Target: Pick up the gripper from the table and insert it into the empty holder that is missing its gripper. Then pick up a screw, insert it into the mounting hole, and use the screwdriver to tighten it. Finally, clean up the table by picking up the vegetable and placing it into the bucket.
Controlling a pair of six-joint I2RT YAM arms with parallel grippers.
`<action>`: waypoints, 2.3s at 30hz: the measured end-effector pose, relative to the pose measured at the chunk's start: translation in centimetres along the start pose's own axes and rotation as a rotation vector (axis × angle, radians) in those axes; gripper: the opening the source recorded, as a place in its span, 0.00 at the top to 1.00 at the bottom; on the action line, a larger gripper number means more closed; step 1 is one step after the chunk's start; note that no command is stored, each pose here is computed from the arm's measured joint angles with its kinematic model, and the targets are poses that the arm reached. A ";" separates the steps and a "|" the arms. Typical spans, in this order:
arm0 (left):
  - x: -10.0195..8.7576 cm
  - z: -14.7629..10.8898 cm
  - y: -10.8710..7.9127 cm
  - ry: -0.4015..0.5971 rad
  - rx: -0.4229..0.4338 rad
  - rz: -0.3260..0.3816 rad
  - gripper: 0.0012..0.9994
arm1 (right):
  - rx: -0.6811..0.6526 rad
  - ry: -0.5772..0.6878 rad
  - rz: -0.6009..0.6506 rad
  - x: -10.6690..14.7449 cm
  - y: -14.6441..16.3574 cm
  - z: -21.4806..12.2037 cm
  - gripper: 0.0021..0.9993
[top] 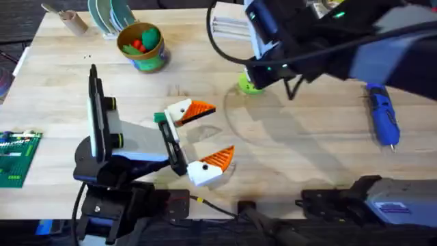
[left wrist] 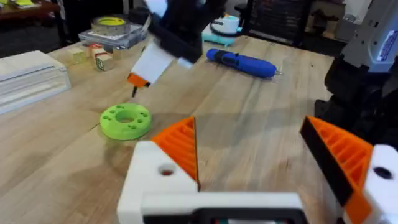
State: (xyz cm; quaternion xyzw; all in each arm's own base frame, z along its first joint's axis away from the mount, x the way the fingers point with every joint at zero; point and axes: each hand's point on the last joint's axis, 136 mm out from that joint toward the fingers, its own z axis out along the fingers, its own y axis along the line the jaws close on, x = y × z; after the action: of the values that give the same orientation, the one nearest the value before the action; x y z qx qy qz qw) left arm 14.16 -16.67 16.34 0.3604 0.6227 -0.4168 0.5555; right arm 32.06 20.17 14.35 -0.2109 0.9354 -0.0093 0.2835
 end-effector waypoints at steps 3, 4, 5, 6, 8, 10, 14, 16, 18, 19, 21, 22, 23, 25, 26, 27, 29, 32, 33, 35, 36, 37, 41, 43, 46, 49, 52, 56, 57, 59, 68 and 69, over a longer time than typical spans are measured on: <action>0.0 0.0 0.0 0.000 0.000 0.000 0.01 | -0.046 0.000 -0.031 -0.4 0.4 -2.3 0.99; 0.0 0.0 0.0 0.000 0.000 0.000 0.01 | -0.059 -0.002 -0.039 -0.7 0.6 -3.0 0.99; 0.0 0.0 0.0 0.000 0.000 0.000 0.01 | -0.072 -0.004 -0.052 -1.0 0.9 -3.9 0.99; 0.0 0.0 0.0 0.000 0.000 0.000 0.01 | -0.087 -0.006 -0.067 -1.3 1.2 -4.7 0.99; 0.0 0.0 0.0 0.000 0.000 0.000 0.01 | -0.115 -0.020 -0.106 -2.1 2.3 -6.5 0.99; 0.0 0.0 0.0 0.000 0.000 0.000 0.01 | -0.145 -0.036 -0.152 -2.7 3.5 -8.3 0.99; 0.0 0.0 0.0 0.000 0.000 0.000 0.01 | -0.232 -0.056 -0.298 -3.9 8.1 -12.7 0.99; 0.0 0.0 0.0 0.000 0.000 0.000 0.01 | -0.269 -0.049 -0.338 -3.9 9.9 -13.4 0.99; 0.0 0.0 0.0 0.000 0.000 0.000 0.01 | -0.313 -0.036 -0.373 -3.9 11.9 -14.0 0.99; 0.0 0.0 0.0 0.000 0.000 0.000 0.01 | -0.332 -0.030 -0.388 -3.9 12.8 -14.1 0.99; 0.0 0.0 0.0 0.000 0.000 0.000 0.01 | -0.359 -0.016 -0.413 -3.7 14.3 -14.3 0.99; 0.0 0.0 0.0 0.000 0.000 0.000 0.01 | -0.367 -0.009 -0.425 -3.6 14.9 -14.3 0.99; 0.0 0.0 0.0 0.000 0.000 0.000 0.01 | -0.376 -0.003 -0.434 -3.6 15.4 -14.3 0.99; 0.0 0.0 0.0 0.000 0.000 0.000 0.01 | -0.390 0.002 -0.446 -3.6 16.4 -14.3 0.99; 0.0 0.0 0.0 0.000 0.000 0.000 0.01 | -0.397 0.002 -0.451 -3.6 16.8 -14.3 0.99; 0.0 0.0 0.0 0.000 0.000 0.000 0.01 | -0.401 -0.001 -0.456 -3.6 17.1 -14.3 0.99; 0.0 0.0 0.0 0.000 0.000 0.000 0.01 | -0.407 -0.001 -0.466 -3.4 17.7 -14.4 0.99; 0.0 0.0 0.0 0.000 0.000 0.000 0.01 | -0.414 0.005 -0.480 -3.1 18.2 -14.4 0.99; 0.0 0.0 0.0 0.000 0.000 0.000 0.01 | -0.416 0.004 -0.484 -3.0 18.3 -14.5 0.99; 0.0 0.0 0.0 0.000 0.000 0.000 0.01 | -0.418 0.005 -0.488 -2.9 18.5 -14.6 0.99; 0.0 0.0 0.0 0.000 0.000 0.000 0.01 | -0.418 0.005 -0.490 -2.9 18.5 -14.6 0.99; 0.0 0.0 0.0 0.000 0.000 0.000 0.01 | -0.414 0.009 -0.492 -2.8 18.5 -14.6 0.99; 0.0 0.0 0.0 0.000 0.000 0.000 0.01 | -0.409 0.013 -0.493 -2.7 18.4 -14.5 0.99; 0.0 0.0 0.0 0.000 0.000 0.000 0.01 | -0.404 0.029 -0.498 -2.3 18.2 -14.4 0.99; 0.0 0.0 0.0 0.000 0.000 0.000 0.01 | -0.402 0.037 -0.500 -2.3 18.3 -14.2 0.99; 0.0 0.0 0.0 0.000 0.000 0.000 0.01 | -0.396 0.053 -0.504 -2.1 18.6 -13.5 0.99; 0.0 0.0 0.0 0.000 0.000 0.000 0.01 | -0.394 0.061 -0.507 -2.0 18.8 -13.0 0.99; 0.0 0.0 0.0 0.000 0.000 0.000 0.01 | -0.393 0.064 -0.507 -2.0 18.9 -12.9 0.99; 0.0 0.0 0.0 0.000 0.000 0.000 0.01 | -0.393 0.064 -0.507 -2.0 18.9 -12.9 0.99; 0.0 0.0 0.0 0.000 0.000 0.000 0.01 | -0.393 0.064 -0.508 -2.0 18.9 -12.9 0.99; 0.1 0.0 0.0 0.003 0.000 -0.007 0.01 | -0.383 0.091 -0.515 -1.6 19.0 -12.1 0.99; 0.1 0.0 0.0 0.004 0.000 -0.008 0.01 | -0.381 0.091 -0.515 -1.6 19.0 -12.1 0.99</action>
State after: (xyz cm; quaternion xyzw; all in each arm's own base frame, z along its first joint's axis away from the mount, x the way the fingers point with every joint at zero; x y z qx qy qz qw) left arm 14.15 -16.67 16.22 0.3585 0.6253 -0.4184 0.5527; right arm 19.40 36.85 22.71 -0.4895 0.8479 0.0850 0.1852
